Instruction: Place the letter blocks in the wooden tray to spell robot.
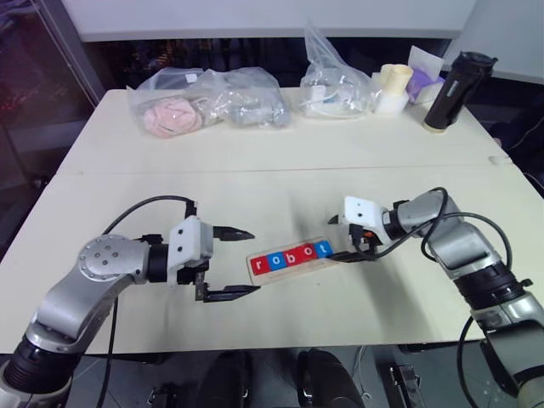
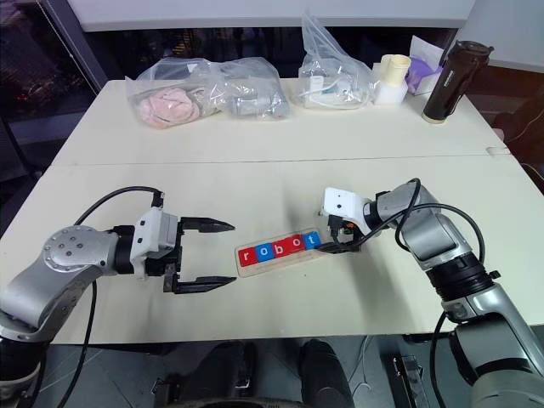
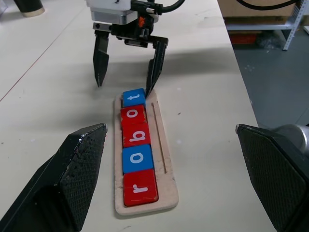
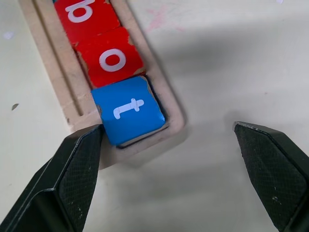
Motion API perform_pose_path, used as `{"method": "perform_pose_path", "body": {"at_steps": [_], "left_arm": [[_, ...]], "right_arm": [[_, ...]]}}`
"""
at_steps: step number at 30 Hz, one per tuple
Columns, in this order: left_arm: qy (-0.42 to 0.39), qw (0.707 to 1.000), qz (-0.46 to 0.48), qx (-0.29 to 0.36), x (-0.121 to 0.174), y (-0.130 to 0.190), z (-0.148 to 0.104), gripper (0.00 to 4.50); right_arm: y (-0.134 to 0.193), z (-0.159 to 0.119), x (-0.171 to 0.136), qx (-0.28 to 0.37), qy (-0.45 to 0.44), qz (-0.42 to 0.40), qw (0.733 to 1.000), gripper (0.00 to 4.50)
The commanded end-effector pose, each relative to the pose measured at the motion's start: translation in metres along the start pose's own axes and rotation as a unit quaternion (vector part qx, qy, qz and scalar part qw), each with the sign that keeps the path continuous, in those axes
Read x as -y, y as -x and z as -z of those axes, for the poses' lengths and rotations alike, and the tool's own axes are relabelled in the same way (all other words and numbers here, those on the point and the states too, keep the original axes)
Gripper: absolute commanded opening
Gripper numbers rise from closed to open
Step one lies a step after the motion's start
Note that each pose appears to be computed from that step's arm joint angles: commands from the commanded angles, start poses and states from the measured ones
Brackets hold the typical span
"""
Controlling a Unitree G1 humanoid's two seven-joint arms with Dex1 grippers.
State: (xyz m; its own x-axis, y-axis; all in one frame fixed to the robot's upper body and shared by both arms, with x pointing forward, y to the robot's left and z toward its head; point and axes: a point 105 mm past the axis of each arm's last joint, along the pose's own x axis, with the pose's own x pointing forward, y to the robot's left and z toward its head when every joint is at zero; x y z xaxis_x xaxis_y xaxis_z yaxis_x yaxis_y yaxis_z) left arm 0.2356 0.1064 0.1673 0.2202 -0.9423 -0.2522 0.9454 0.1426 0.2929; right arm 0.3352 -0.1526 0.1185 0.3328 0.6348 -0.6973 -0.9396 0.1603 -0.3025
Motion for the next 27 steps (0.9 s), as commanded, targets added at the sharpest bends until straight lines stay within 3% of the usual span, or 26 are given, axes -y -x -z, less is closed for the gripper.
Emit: {"method": "perform_pose_path", "body": {"at_steps": [1, 8, 15, 27], "left_arm": [[-0.014, 1.0, -0.003, 0.012, 0.001, 0.002, -0.009, 4.5], [-0.01, 1.0, -0.008, 0.007, 0.0, 0.006, -0.008, 4.5], [0.016, 0.999, -0.032, -0.003, -0.003, 0.022, 0.0, 4.5], [0.033, 0.998, -0.036, -0.045, -0.008, 0.044, 0.01, 4.5]], "right_arm": [[0.002, -0.007, 0.004, 0.003, 0.021, 0.003, 1.0, 4.4], [0.015, -0.016, -0.013, 0.016, 0.017, -0.028, 0.999, 4.4], [0.059, -0.041, -0.037, 0.068, -0.034, -0.001, 0.997, 4.4], [0.087, -0.035, -0.073, 0.07, -0.132, 0.037, 0.988, 4.4]]}}
